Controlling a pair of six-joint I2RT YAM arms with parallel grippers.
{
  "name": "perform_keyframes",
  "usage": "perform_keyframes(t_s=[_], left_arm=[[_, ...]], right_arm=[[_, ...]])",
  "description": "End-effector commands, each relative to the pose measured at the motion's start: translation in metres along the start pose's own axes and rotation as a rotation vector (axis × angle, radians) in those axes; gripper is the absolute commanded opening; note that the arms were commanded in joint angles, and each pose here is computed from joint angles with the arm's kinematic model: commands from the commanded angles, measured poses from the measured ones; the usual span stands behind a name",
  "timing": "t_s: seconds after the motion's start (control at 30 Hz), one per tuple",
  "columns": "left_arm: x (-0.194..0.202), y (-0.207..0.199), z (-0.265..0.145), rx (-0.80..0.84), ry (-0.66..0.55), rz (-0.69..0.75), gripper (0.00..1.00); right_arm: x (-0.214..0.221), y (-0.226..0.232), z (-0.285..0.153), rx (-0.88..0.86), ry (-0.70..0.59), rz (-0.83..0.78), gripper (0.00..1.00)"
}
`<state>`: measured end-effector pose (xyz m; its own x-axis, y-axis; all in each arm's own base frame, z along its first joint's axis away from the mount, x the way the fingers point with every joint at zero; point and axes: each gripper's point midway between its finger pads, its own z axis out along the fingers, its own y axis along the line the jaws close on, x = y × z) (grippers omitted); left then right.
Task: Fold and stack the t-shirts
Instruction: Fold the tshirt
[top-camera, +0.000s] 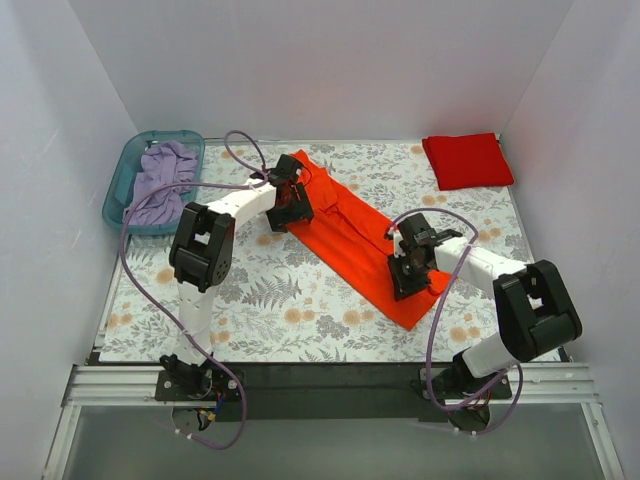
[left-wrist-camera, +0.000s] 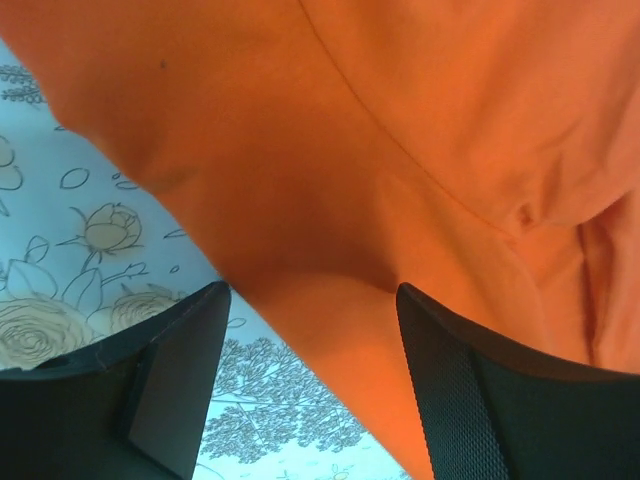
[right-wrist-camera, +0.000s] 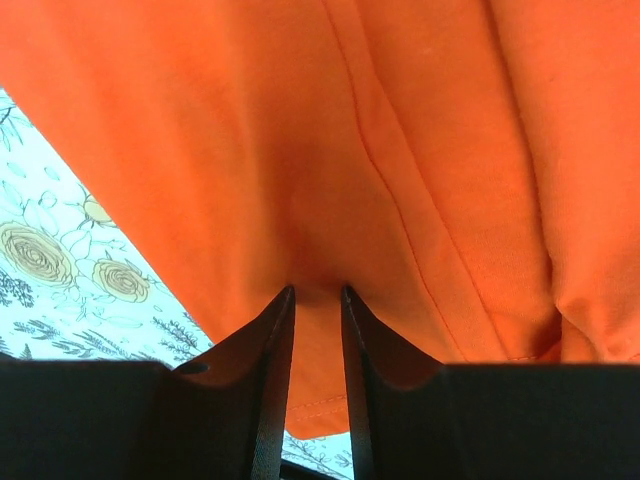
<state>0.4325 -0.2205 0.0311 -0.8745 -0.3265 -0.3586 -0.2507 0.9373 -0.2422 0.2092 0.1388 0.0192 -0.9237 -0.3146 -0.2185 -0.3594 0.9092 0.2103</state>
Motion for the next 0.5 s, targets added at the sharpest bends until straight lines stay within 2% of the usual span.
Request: perform_keyframes(t_s=[0.0, 0.13, 0.3, 0.43, 0.47], left_arm=[[-0.002, -0.01, 0.008, 0.014, -0.004, -0.01, 0.67], [-0.001, -0.003, 0.024, -0.032, 0.006, 0.01, 0.67], [-0.005, 0.014, 0.033, -0.137, 0.004, 0.065, 0.66], [-0.008, 0.024, 0.022, -0.173, -0.024, 0.102, 0.66], [-0.006, 0.029, 0.02, -0.184, -0.02, 0.108, 0.66]], right_arm=[[0.018, 0.009, 0.007, -0.016, 0.03, -0.013, 0.32], [0.039, 0.044, 0.009, -0.069, 0.101, -0.091, 0.32], [0.067, 0.113, 0.003, -0.278, 0.219, -0.124, 0.32], [0.085, 0.186, 0.002, -0.377, 0.31, -0.309, 0.32], [0.072, 0.21, -0.004, -0.416, 0.28, -0.353, 0.32]])
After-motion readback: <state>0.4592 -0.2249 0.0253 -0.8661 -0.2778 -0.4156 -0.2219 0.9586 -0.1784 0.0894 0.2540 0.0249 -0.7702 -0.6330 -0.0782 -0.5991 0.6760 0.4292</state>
